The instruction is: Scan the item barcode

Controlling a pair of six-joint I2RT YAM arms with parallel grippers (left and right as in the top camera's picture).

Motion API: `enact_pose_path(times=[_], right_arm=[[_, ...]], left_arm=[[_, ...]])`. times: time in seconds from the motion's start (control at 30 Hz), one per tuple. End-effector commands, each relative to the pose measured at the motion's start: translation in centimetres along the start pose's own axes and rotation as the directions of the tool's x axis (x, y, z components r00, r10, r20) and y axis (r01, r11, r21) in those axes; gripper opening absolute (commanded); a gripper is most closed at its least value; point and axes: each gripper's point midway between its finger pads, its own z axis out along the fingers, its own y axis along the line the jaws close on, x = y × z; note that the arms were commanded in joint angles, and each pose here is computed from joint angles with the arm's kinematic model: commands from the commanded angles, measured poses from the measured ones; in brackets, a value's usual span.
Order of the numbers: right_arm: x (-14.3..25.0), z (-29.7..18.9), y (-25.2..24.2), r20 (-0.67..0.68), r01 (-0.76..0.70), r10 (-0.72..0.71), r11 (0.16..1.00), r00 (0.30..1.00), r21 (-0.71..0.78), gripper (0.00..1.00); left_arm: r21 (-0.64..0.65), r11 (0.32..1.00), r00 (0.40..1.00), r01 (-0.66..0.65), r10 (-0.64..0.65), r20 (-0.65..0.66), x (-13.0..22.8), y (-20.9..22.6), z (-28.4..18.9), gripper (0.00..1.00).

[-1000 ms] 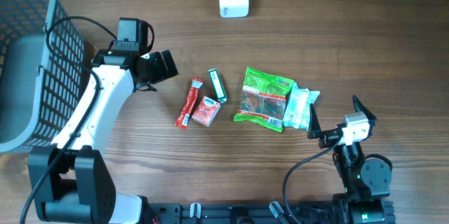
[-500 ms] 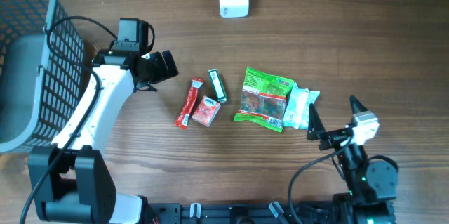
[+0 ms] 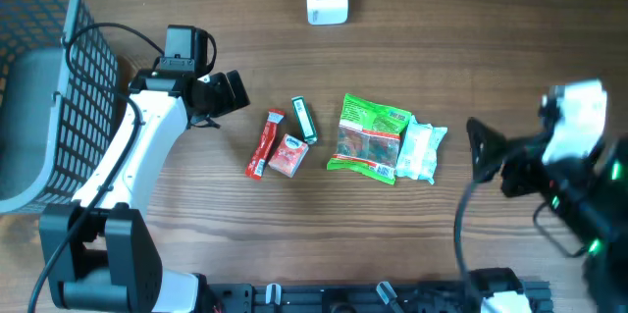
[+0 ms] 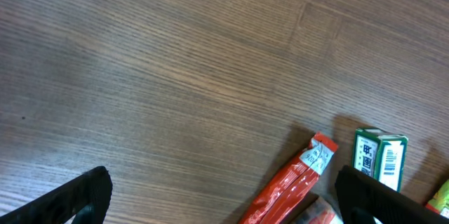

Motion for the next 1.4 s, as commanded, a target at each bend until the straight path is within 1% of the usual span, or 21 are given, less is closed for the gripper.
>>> enact_pose_path(times=[0.0,0.07,0.17,0.2,0.27,0.37,0.4,0.43,0.47,0.5,0.63,0.67,0.73,0.8,0.87,1.0,1.13,1.17,1.23,1.3,1.37], right_arm=[[-2.1,0.6,0.0,-0.141,0.013,-0.014,1.0,0.99,-0.009,1.0],[-2.6,1.9,-0.2,-0.202,0.002,-0.004,1.0,0.979,-0.009,1.0],[-2.9,4.5,-0.7,-0.24,0.006,-0.006,1.0,0.971,0.0,1.0],[-2.6,5.0,-1.4,-0.262,0.033,-0.025,0.999,0.965,0.027,1.0],[-1.9,6.0,-3.1,-0.307,0.018,0.02,0.992,0.951,0.122,1.0],[-1.2,7.6,-2.8,-0.359,0.007,0.025,0.996,0.933,0.088,0.84],[-0.6,8.5,-2.6,-0.395,-0.008,0.033,0.998,0.918,0.064,0.73],[-0.1,9.2,-2.8,-0.42,-0.023,0.046,0.998,0.906,0.059,0.57],[0.3,9.8,-3.1,-0.442,-0.038,0.061,0.997,0.895,0.061,0.07],[1.1,11.1,-4.1,-0.486,-0.066,0.089,0.996,0.869,0.065,0.04],[2.3,13.1,-5.9,-0.54,-0.137,0.131,0.99,0.831,0.029,0.04],[2.6,13.5,-6.9,-0.549,-0.156,0.159,0.986,0.821,0.053,0.08],[3.4,14.4,-9.1,-0.565,-0.193,0.216,0.976,0.796,0.1,0.24],[4.5,15.2,-10.4,-0.587,-0.223,0.257,0.966,0.767,0.13,0.31],[6.7,16.3,-10.9,-0.638,-0.234,0.266,0.963,0.722,0.136,0.56],[9.7,17.7,-11.1,-0.691,-0.249,0.281,0.957,0.666,0.149,0.72],[13.1,18.9,-11.2,-0.718,-0.264,0.296,0.951,0.63,0.16,0.74],[14.1,19.3,-11.6,-0.716,-0.268,0.326,0.943,0.617,0.198,0.74],[15.6,19.8,-12.5,-0.704,-0.262,0.374,0.927,0.603,0.268,0.79],[16.7,20.5,-12.6,-0.695,-0.274,0.39,0.921,0.604,0.279,0.84],[18.1,21.1,-12.6,-0.696,-0.274,0.389,0.921,0.604,0.277,0.85]], left_arm=[[-0.008,1.0,1.0,-0.003,0.003,-0.004,0.0,0.2,0.2,1.0],[-0.008,1.0,1.0,-0.003,0.003,-0.003,0.0,0.2,0.2,1.0],[-0.008,1.0,1.0,-0.003,0.003,-0.004,0.0,0.2,0.2,1.0],[-0.008,1.0,1.0,-0.003,0.003,-0.004,0.0,0.2,0.2,1.0],[-0.008,1.0,1.0,-0.003,0.003,-0.004,0.0,0.2,0.2,1.0],[-0.008,1.0,1.0,-0.003,0.003,-0.004,0.0,0.2,0.2,1.0],[-0.008,1.0,1.0,-0.003,0.003,-0.004,0.0,0.2,0.2,1.0],[-0.008,1.0,1.0,-0.003,0.003,-0.004,0.0,0.2,0.2,1.0],[-0.008,1.0,1.0,-0.003,0.003,-0.004,0.0,0.2,0.2,1.0],[-0.008,1.0,1.0,-0.003,0.003,-0.004,0.0,0.2,0.2,1.0],[-0.008,1.0,1.0,-0.003,0.003,-0.004,0.0,0.2,0.2,1.0],[-0.008,1.0,1.0,-0.003,0.003,-0.004,0.0,0.2,0.2,1.0],[-0.008,1.0,1.0,-0.003,0.003,-0.004,0.0,0.2,0.2,1.0],[-0.008,1.0,1.0,-0.003,0.003,-0.004,0.0,0.2,0.2,1.0],[-0.008,1.0,1.0,-0.003,0.003,-0.004,0.0,0.2,0.2,1.0],[-0.008,1.0,1.0,-0.003,0.003,-0.004,0.0,0.2,0.2,1.0],[-0.008,1.0,1.0,-0.003,0.003,-0.004,0.0,0.2,0.2,1.0],[-0.008,1.0,1.0,-0.003,0.003,-0.004,0.0,0.2,0.2,1.0],[-0.008,1.0,1.0,-0.003,0.003,-0.004,0.0,0.2,0.2,1.0],[-0.008,1.0,1.0,-0.003,0.003,-0.004,0.0,0.2,0.2,1.0],[-0.008,1.0,1.0,-0.003,0.003,-0.003,0.0,0.2,0.2,1.0]])
